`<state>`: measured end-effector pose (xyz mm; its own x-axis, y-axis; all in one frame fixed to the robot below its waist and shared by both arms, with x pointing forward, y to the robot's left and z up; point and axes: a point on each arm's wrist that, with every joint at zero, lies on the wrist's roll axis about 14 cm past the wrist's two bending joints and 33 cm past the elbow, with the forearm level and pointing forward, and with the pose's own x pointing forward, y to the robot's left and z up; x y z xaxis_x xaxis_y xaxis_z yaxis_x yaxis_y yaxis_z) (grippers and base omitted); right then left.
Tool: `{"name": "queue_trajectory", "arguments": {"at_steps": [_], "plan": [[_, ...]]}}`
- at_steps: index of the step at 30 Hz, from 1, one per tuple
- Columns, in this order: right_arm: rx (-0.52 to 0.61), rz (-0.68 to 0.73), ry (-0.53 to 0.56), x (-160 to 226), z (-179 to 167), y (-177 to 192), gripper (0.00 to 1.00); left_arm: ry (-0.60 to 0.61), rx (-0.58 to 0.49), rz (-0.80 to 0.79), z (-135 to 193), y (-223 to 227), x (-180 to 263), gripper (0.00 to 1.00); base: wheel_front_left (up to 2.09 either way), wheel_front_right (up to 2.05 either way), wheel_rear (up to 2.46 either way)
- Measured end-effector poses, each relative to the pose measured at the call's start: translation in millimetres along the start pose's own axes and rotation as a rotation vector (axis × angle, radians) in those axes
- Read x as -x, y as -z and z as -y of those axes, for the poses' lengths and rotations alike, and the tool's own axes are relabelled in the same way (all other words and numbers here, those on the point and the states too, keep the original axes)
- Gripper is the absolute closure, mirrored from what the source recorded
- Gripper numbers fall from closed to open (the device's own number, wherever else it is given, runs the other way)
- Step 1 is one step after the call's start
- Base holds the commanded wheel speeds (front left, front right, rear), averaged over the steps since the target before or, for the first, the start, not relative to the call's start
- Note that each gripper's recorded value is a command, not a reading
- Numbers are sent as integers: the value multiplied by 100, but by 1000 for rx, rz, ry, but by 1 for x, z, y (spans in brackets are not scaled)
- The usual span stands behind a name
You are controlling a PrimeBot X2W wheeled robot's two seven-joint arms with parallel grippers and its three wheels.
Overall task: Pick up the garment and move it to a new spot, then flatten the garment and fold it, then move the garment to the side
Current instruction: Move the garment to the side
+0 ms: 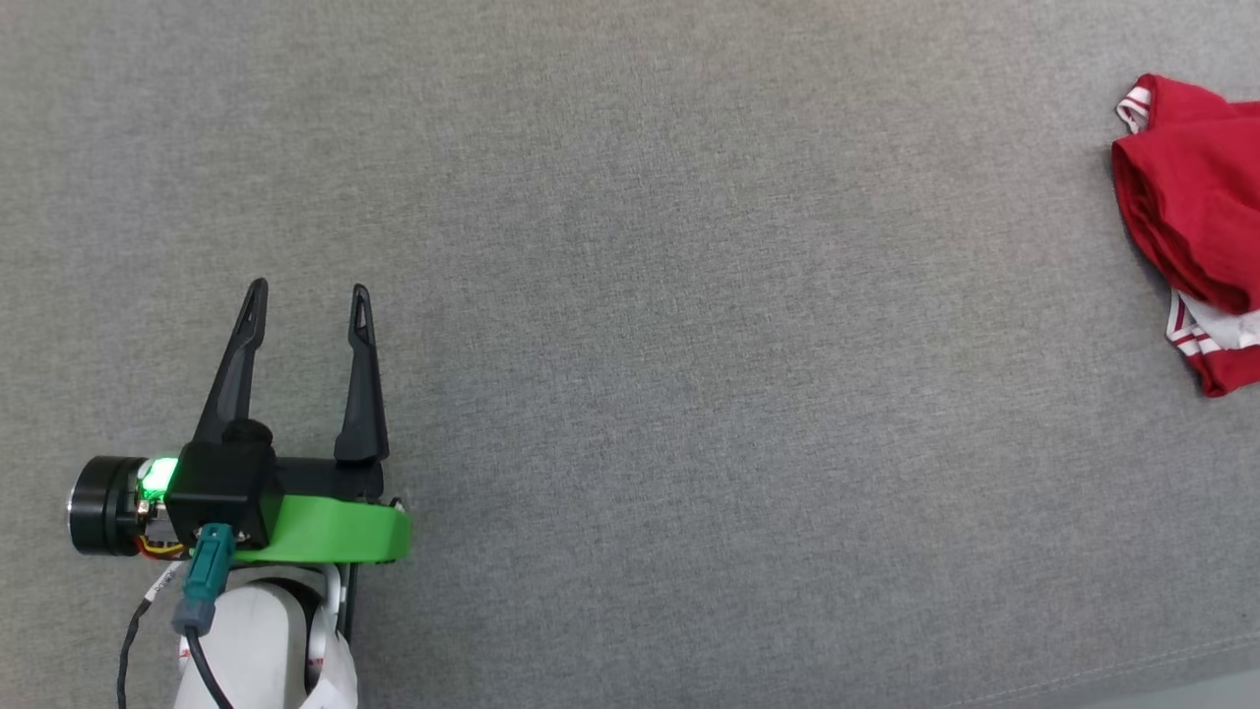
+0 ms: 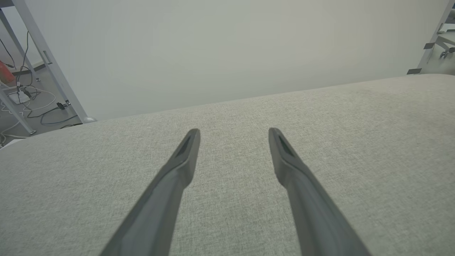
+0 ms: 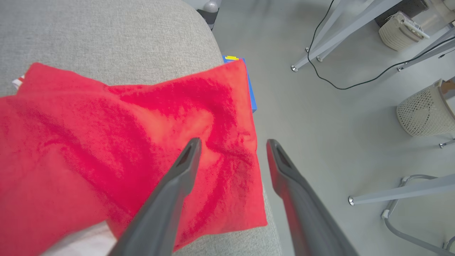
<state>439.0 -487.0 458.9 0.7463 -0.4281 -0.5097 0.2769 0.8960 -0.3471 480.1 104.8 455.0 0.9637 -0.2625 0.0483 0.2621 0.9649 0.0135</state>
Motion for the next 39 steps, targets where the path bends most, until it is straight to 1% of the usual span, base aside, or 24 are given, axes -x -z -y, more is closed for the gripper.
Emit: {"name": "queue_trajectory", "arguments": {"at_steps": [3,6,10,12,14,15,17,22,27,33,36,39], "plan": [[21,102,2,6,3,-19,0,-4,0,9,1,-7,3,0,0,0,0],[30,277,-7,17,2,-53,0,-18,4,21,0,-16,9,0,0,0,0],[31,451,-23,33,-2,-98,0,-44,1,23,-5,-24,22,0,0,0,0],[25,585,-44,50,-9,-136,0,-60,-1,27,-8,-29,29,0,0,0,0],[12,712,-59,70,-17,-165,0,-74,-3,35,-11,-35,34,0,0,0,0],[11,764,-69,80,-24,-172,0,-83,-3,38,-13,-38,38,0,0,0,0],[-11,833,-94,95,-44,-173,0,-97,-6,42,-16,-42,44,0,0,0,0],[-80,937,-192,135,-108,-157,0,-138,-10,53,-26,-52,59,0,0,0,0],[-166,980,-287,167,-152,-146,0,-183,-18,64,-39,-60,75,0,0,0,0],[-261,912,-432,189,-206,-115,0,-232,-23,86,-51,-71,92,0,0,0,0],[-292,869,-490,196,-225,-100,0,-248,-21,84,-54,-72,101,0,0,0,0],[-314,832,-529,203,-238,-87,0,-261,-20,86,-55,-74,107,0,0,0,0]]}}
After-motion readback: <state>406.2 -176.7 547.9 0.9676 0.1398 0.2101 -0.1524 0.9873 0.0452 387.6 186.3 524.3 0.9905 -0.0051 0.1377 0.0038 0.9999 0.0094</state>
